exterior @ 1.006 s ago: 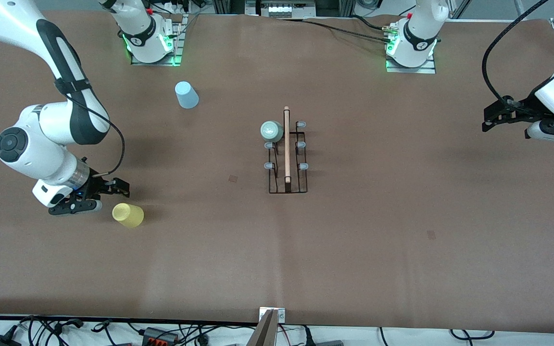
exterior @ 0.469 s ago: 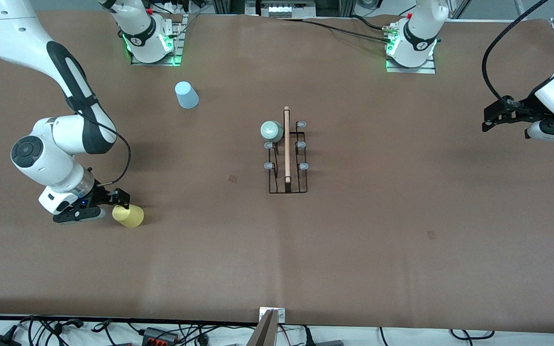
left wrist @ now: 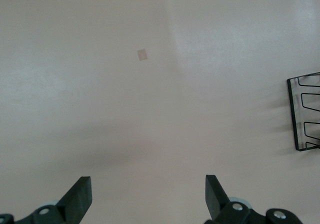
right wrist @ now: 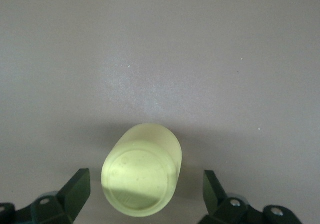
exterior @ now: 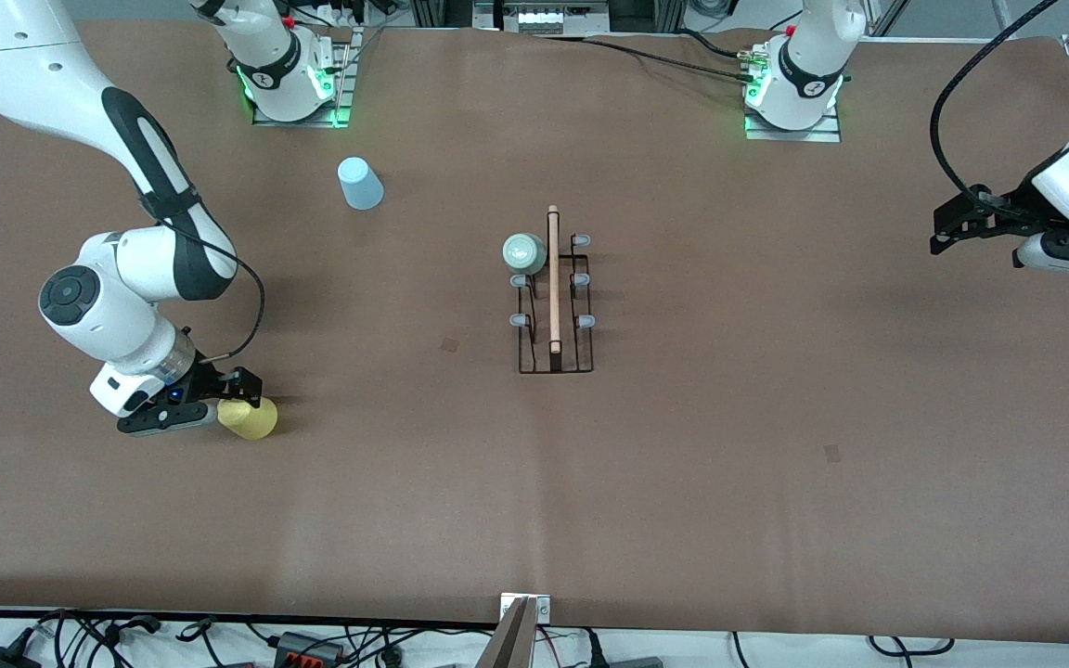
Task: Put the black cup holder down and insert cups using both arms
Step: 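Close the right gripper around the yellow cup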
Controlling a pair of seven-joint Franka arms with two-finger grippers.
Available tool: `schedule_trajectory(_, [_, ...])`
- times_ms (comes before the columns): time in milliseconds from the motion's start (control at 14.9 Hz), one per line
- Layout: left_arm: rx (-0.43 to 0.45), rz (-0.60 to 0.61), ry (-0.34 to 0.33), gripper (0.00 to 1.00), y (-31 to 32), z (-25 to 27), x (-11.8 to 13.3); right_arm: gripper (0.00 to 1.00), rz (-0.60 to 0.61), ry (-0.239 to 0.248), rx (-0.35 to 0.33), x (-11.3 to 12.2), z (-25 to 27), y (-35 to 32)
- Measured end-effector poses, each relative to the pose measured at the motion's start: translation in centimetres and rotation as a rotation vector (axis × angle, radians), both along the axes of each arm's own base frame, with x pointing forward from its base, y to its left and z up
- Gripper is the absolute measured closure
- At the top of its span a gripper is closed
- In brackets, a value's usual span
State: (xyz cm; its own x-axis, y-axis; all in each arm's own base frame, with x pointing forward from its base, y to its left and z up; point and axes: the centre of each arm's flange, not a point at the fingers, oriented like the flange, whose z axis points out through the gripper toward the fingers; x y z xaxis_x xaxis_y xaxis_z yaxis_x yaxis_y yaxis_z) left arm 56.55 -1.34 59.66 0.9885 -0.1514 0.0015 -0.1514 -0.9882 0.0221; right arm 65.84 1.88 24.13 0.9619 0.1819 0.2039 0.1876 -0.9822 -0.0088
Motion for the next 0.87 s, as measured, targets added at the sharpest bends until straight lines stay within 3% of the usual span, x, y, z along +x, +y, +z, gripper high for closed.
schedule_trajectory(402, [0.0, 0.0, 0.0, 0.0, 0.0, 0.0, 0.0, 0.0, -0.003, -0.017, 0.006, 0.7, -0.2, -0.1])
schedule_trajectory(872, [0.0, 0.0, 0.0, 0.0, 0.0, 0.0, 0.0, 0.0, 0.009, 0.0, 0.013, 0.5, -1.9, 0.8])
